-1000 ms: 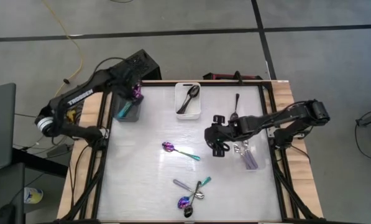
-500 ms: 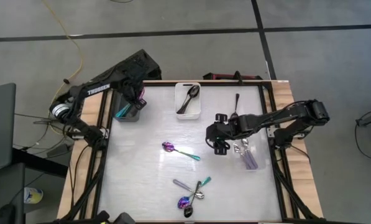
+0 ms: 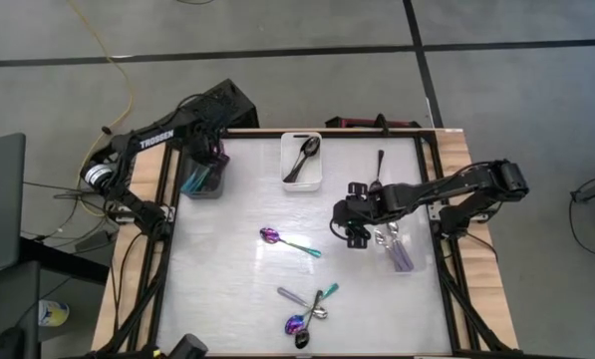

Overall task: Sort silverware by color (type)
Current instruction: Put the blue spoon into the black bin, then put the black spoon into the white bin

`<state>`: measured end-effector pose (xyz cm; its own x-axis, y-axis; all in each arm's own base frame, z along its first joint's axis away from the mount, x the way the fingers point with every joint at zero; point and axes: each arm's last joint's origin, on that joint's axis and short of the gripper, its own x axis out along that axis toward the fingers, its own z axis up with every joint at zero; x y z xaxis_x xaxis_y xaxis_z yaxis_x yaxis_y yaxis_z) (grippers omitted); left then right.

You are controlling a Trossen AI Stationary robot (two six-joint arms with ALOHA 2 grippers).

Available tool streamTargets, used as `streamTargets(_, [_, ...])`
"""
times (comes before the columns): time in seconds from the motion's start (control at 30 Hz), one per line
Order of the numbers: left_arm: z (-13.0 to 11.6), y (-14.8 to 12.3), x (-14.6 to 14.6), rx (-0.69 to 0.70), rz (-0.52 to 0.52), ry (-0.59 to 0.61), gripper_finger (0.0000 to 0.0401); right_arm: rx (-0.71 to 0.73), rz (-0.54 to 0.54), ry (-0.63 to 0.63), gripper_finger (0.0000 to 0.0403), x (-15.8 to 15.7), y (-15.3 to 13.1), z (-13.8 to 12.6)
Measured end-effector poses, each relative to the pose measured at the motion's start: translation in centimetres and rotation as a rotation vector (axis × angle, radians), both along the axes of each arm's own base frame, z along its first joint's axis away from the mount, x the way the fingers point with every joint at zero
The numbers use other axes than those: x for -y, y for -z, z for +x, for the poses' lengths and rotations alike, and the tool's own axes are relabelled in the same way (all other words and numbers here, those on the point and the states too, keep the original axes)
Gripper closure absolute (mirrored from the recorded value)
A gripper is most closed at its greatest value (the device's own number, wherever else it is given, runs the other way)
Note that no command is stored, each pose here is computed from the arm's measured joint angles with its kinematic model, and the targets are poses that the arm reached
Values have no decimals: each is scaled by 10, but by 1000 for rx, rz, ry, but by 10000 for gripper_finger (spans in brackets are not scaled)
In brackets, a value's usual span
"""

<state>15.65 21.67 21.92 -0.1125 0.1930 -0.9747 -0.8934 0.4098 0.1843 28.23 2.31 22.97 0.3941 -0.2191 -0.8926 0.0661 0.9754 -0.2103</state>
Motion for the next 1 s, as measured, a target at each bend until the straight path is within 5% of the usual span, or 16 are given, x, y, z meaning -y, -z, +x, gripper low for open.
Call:
streamTargets(0.17, [2, 0, -1, 33, 8, -25, 389, -4, 8, 15, 159, 0, 0, -1])
streamTargets(0.5, [1, -1, 1, 42, -35, -11, 299, -33, 9, 24, 159, 0, 1, -3])
streamTargets(0.67, [2, -23, 4, 28, -50, -7, 281, -25, 36, 56, 159, 0, 1, -3])
streamTargets(0.83, [7, -73, 23, 125, 93, 55, 284, 1, 81, 99, 159, -4, 1, -2])
streamTargets(1.0, [13, -103, 79, 344, 247, 220, 285, 46, 118, 110, 159, -18, 0, -1])
